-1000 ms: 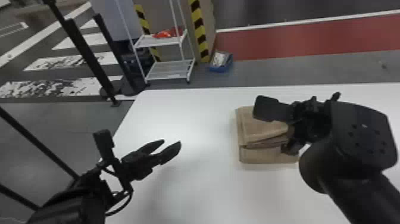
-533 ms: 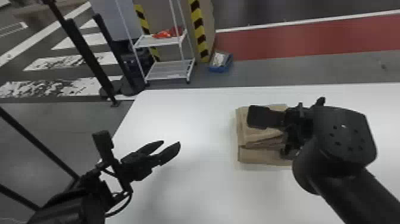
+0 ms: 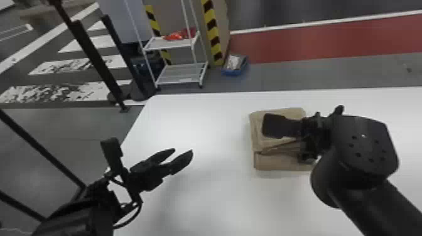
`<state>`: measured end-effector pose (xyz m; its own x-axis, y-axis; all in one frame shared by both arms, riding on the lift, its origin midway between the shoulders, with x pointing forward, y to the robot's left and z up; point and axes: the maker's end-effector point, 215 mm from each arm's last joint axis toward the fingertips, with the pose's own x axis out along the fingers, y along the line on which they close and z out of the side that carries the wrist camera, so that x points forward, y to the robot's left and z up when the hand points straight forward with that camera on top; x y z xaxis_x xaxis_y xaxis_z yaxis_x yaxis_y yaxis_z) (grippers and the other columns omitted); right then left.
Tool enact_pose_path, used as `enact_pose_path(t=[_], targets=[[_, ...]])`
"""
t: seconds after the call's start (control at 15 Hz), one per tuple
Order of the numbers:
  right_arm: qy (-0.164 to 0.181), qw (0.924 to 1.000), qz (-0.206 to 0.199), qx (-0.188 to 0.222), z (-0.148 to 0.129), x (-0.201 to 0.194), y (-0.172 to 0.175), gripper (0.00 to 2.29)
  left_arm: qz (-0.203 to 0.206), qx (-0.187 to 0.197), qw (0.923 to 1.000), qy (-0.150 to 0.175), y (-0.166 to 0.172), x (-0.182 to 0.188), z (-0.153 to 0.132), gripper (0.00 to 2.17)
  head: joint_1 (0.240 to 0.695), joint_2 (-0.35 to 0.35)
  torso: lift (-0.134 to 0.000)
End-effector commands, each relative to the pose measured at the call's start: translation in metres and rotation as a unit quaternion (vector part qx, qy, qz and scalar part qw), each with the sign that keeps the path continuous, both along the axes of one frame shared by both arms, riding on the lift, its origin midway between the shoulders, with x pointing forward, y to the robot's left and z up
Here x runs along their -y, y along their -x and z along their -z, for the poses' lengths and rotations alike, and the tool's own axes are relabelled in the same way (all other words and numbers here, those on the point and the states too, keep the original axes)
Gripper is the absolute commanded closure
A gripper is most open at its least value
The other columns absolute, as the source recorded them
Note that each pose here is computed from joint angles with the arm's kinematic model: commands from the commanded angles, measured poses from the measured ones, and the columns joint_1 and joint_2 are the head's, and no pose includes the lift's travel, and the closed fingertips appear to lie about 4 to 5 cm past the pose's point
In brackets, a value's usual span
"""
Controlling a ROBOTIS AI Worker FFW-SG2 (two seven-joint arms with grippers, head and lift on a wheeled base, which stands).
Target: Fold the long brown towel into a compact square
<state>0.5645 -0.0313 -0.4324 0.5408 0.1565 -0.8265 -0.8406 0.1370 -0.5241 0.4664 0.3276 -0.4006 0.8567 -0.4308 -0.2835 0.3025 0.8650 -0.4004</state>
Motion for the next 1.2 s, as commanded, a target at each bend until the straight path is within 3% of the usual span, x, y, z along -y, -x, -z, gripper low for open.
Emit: enact_pose_path(t=[0.0,0.47,0.8,1.13], targets=[[-0.005,1.0,0.003,0.005,-0.004,0.0,-0.003,0.47,0.0,0.0,1.0,-0.001,0.0,0.0,0.0,0.12,0.695,0.308,-0.125],[-0.013,0.9997,0.008,0.02,-0.013,0.001,-0.013,0.48,0.0,0.0,1.0,-0.001,0.0,0.0,0.0,0.12,0.695,0.305,-0.125],[-0.021,0.9994,0.012,0.025,-0.018,0.005,-0.018,0.97,0.002,0.002,1.0,0.0,0.0,0.003,-0.001,0.12,0.695,0.3,-0.125],[-0.046,0.9978,0.024,0.042,-0.034,0.007,-0.024,1.0,0.041,0.006,0.9991,0.013,0.002,0.03,-0.004,0.12,0.695,0.286,-0.125]])
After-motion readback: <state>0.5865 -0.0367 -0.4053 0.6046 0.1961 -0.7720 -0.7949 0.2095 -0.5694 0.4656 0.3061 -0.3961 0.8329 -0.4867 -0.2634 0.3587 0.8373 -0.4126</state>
